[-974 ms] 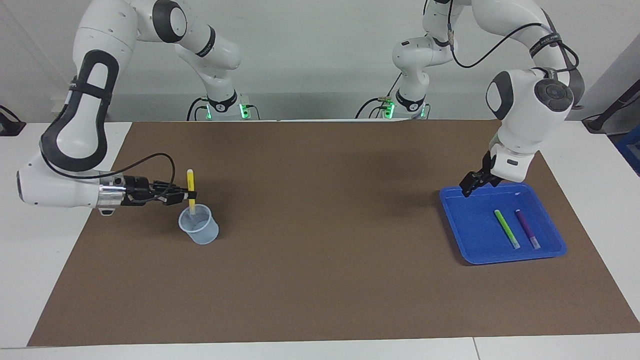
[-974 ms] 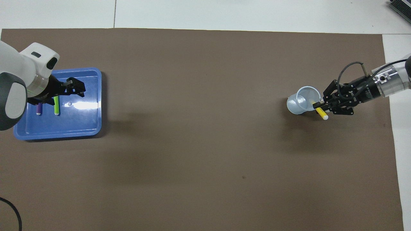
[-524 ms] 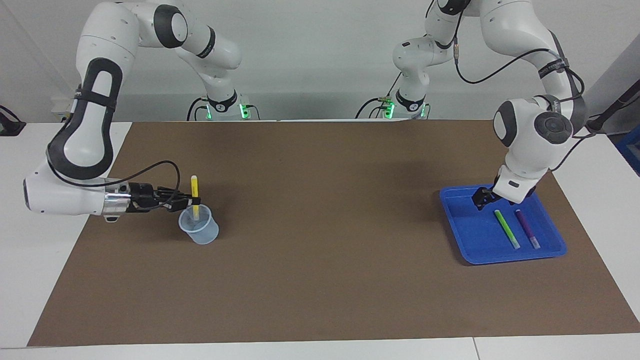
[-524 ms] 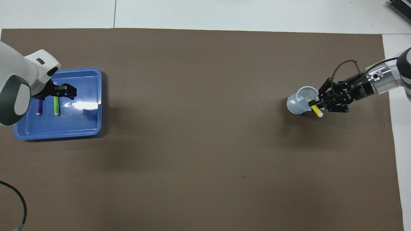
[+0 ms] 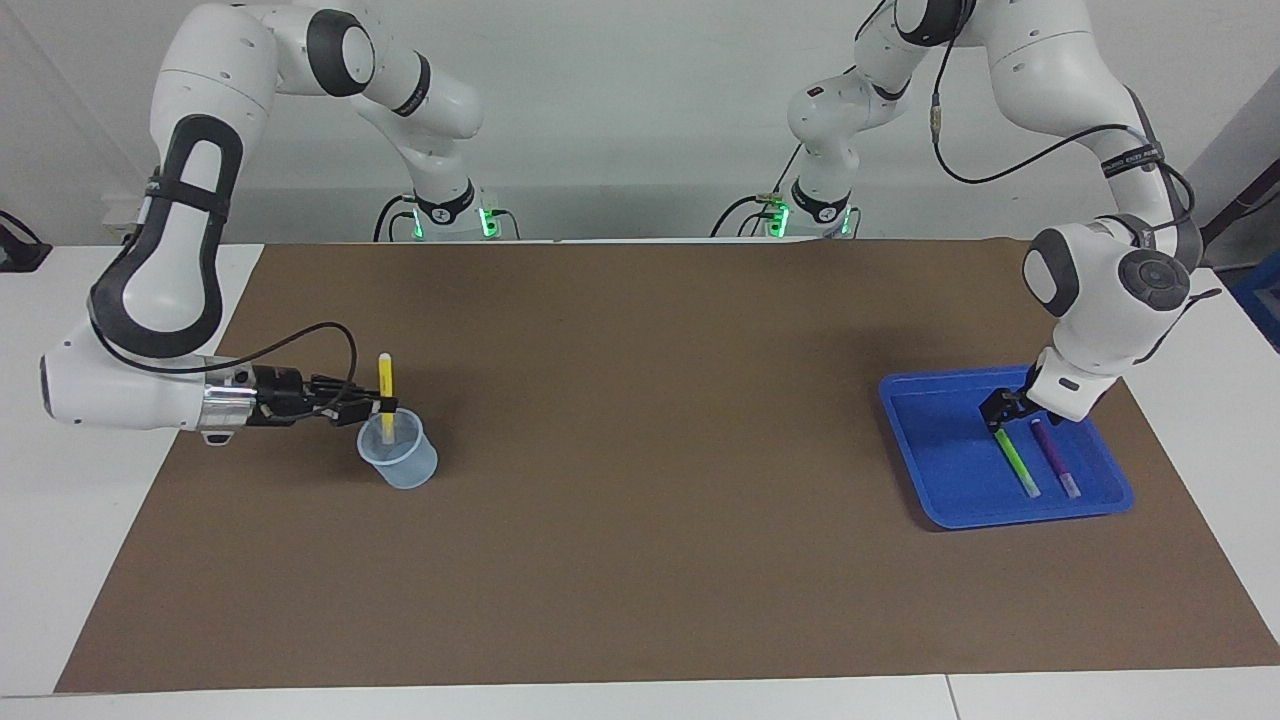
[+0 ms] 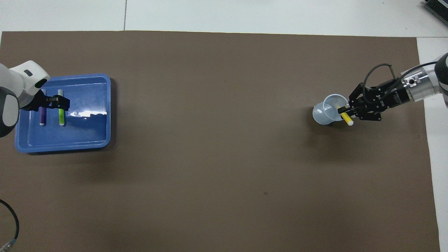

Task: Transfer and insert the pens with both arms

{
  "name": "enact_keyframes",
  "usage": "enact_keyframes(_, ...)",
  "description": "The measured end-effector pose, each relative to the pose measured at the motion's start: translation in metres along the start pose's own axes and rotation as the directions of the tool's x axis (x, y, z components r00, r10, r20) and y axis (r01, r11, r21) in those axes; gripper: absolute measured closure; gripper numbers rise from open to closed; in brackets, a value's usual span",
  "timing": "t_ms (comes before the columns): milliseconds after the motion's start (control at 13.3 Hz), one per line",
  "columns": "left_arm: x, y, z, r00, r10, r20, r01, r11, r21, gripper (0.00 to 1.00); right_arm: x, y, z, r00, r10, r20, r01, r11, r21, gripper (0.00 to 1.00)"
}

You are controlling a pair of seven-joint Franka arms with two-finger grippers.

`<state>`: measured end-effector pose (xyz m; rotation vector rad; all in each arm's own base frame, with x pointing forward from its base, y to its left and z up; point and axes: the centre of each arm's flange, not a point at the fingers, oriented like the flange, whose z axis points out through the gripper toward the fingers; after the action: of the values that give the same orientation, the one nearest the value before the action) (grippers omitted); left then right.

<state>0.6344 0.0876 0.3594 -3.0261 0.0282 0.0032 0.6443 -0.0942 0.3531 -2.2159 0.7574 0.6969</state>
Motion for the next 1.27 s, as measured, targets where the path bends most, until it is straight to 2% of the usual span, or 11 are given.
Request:
enact_keyframes(75, 0.000, -0.001, 0.004, 1.000, -0.001, -0.006, 0.001, 1.000, -0.002, 0.00, 0.001, 0.000, -0.001, 1.000, 0.000, -0.007, 0.000, 1.000, 0.003, 0.81)
enact_keyframes(150, 0.000, -0.003, 0.009, 1.000, -0.005, -0.018, 0.005, 1.000, -0.005, 0.00, 0.001, 0.000, -0.001, 1.000, 0.000, -0.008, 0.000, 1.000, 0.004, 0.75)
enact_keyframes(300, 0.005, -0.006, 0.021, 0.999, -0.010, -0.051, 0.009, 1.000, -0.013, 0.00, 0.001, -0.001, -0.001, 1.000, -0.001, -0.008, 0.001, 1.000, 0.004, 0.70)
enact_keyframes(375, 0.007, -0.007, 0.027, 0.998, -0.011, -0.057, 0.010, 1.000, -0.017, 0.00, 0.001, -0.001, -0.001, 1.000, -0.001, -0.008, 0.001, 1.000, 0.004, 0.59)
enact_keyframes(449, 0.008, -0.007, 0.033, 0.998, -0.012, -0.061, 0.011, 1.000, -0.021, 0.00, 0.001, -0.001, -0.001, 1.000, -0.001, -0.008, 0.001, 1.000, 0.004, 0.52)
enact_keyframes(749, 0.016, -0.005, 0.048, 0.996, -0.011, -0.092, 0.008, 0.999, -0.032, 0.04, -0.003, -0.007, -0.003, 1.000, -0.014, -0.014, 0.014, 1.000, 0.003, 0.44)
enact_keyframes(824, 0.017, -0.005, 0.049, 0.995, -0.012, -0.097, 0.009, 0.999, -0.033, 0.07, -0.008, -0.014, -0.006, 0.999, -0.028, -0.023, 0.028, 1.000, 0.000, 0.44)
enact_keyframes(974, 0.020, -0.007, 0.049, 0.994, -0.014, -0.104, 0.011, 0.999, -0.034, 0.10, -0.030, -0.035, -0.012, 0.996, -0.074, -0.057, 0.072, 0.997, -0.041, 0.43)
enact_keyframes(1274, 0.018, -0.015, 0.055, 0.994, -0.027, -0.110, 0.023, 0.999, -0.036, 0.19, -0.099, -0.081, -0.026, 0.971, -0.191, -0.144, 0.165, 0.970, -0.176, 0.39)
